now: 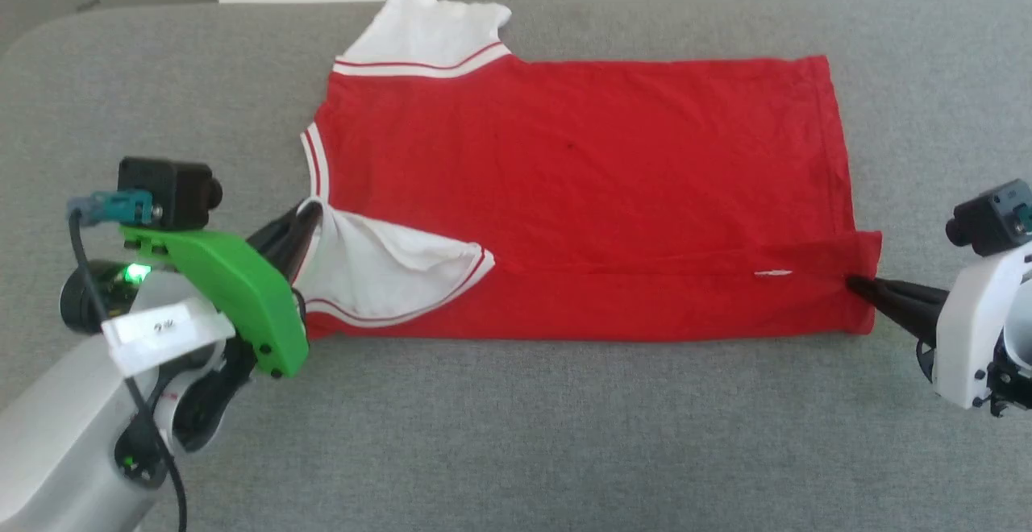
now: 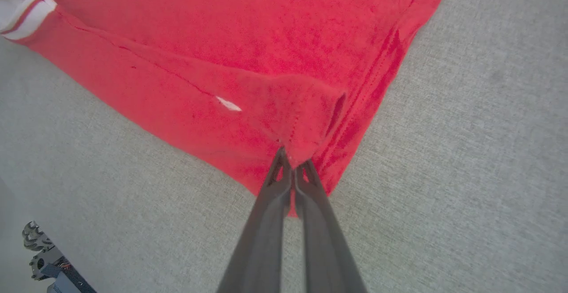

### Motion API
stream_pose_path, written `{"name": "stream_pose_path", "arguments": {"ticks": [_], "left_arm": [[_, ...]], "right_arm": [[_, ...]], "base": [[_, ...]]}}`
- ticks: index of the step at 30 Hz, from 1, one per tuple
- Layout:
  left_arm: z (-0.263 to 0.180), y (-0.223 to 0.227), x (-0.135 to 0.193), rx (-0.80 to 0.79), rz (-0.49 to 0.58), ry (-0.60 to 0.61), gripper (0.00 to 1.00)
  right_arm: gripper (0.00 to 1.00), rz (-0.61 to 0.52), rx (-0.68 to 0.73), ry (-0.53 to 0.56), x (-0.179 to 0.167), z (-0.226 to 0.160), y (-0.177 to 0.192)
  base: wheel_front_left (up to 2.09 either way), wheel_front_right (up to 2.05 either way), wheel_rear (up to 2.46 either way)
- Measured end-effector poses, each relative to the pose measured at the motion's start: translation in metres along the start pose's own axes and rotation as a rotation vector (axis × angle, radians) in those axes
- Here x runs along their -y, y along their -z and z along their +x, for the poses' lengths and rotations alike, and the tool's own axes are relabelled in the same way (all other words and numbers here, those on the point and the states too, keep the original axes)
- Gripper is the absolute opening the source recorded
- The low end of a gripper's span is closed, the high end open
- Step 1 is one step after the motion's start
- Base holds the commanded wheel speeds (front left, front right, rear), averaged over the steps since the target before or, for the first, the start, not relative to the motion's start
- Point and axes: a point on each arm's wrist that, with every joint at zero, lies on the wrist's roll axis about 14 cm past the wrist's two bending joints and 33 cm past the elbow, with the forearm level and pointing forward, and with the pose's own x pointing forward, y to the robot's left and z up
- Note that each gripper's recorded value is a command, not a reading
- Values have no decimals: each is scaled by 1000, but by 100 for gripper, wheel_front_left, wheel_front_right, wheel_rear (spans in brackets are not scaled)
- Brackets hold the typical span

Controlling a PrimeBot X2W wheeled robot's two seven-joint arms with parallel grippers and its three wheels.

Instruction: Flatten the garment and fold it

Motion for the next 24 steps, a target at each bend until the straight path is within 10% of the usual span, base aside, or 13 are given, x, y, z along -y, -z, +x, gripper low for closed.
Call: {"name": "stream_pose_path", "arguments": {"ticks": [14,15,16,17,24], "left_arm": [[66,40,-31,-154,50,-51,0],[68,47,-34,-180,51,-60,75],[70,56,-35,-209,56,-65,100],[71,61,-37,-223,62,-73,100],[72,54,-37,-177,48,-99,100]], "right_arm": [[0,1,-94,45,21,35,18],[0,7,-100,49,23,37,19],[36,13,-100,56,24,39,20],[100,15,-101,64,26,41,20],[100,0,-79,73,20,42,7]], "base": [[0,0,0],[0,0,0],[0,0,0],[0,0,0],[0,0,0]]}}
